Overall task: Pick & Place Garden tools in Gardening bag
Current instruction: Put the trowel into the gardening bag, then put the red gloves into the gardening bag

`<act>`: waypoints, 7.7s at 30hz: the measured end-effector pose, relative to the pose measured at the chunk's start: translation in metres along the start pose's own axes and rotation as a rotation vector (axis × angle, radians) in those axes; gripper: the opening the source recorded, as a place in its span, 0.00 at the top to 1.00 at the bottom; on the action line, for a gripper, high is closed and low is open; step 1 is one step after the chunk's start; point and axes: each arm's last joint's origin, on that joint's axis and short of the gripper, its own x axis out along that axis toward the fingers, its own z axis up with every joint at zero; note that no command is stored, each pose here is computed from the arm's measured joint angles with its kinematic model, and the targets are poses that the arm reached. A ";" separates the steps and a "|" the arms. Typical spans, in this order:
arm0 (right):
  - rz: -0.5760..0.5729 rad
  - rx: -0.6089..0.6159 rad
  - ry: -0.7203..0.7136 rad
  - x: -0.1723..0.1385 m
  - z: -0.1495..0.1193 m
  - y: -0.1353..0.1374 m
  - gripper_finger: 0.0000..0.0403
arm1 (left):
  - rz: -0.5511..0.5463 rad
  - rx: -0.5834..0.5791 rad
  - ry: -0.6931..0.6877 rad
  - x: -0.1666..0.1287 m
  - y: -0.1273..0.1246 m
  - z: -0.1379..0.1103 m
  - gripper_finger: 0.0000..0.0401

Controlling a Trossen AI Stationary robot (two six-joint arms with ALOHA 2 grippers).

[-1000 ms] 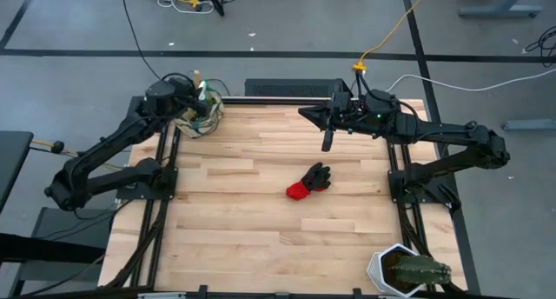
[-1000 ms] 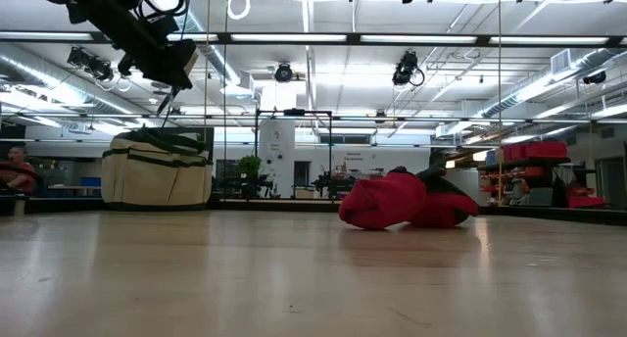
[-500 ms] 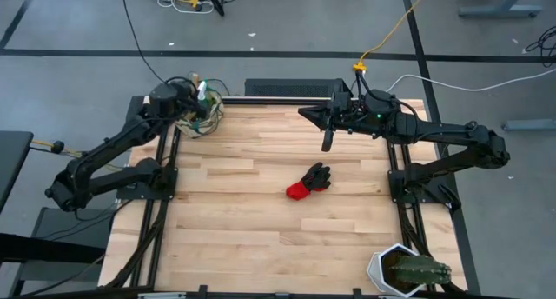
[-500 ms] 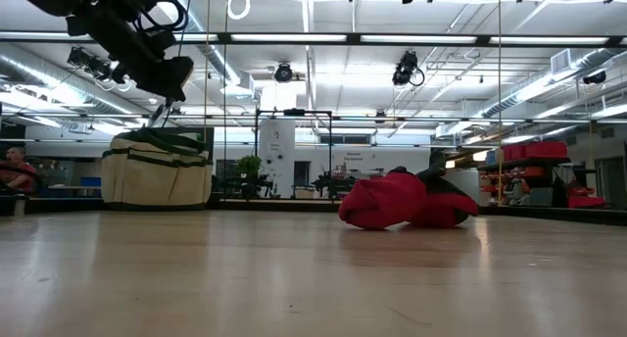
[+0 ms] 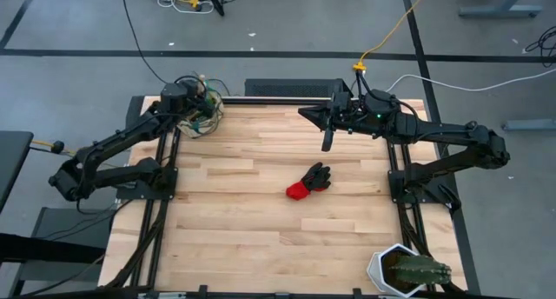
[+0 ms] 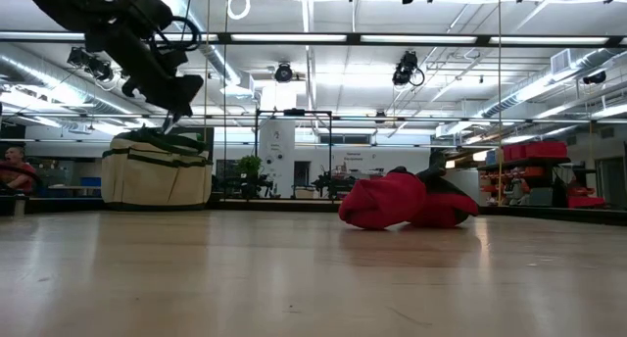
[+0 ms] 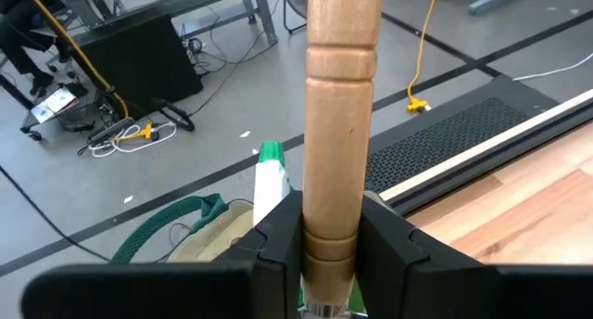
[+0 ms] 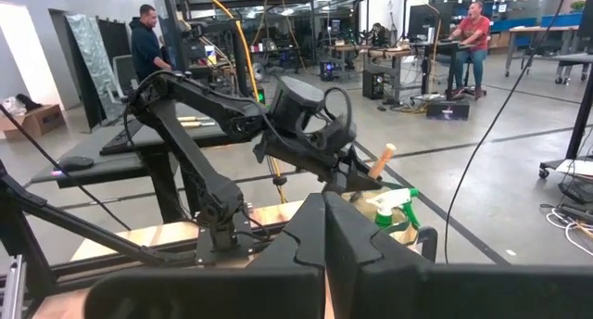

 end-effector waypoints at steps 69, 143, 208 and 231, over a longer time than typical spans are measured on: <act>-0.001 -0.001 0.000 0.000 0.000 0.000 1.00 | 0.044 0.032 0.111 0.016 0.000 0.003 0.48; -0.012 -0.001 0.001 0.000 0.000 0.000 1.00 | 0.003 -0.093 0.131 0.043 0.003 0.002 0.82; 0.000 -0.021 0.013 0.000 -0.001 0.000 1.00 | 0.143 -0.039 0.189 0.019 0.014 0.011 0.82; -0.001 -0.020 0.030 0.000 -0.003 0.000 1.00 | 0.153 -0.043 0.174 0.018 0.014 0.013 0.55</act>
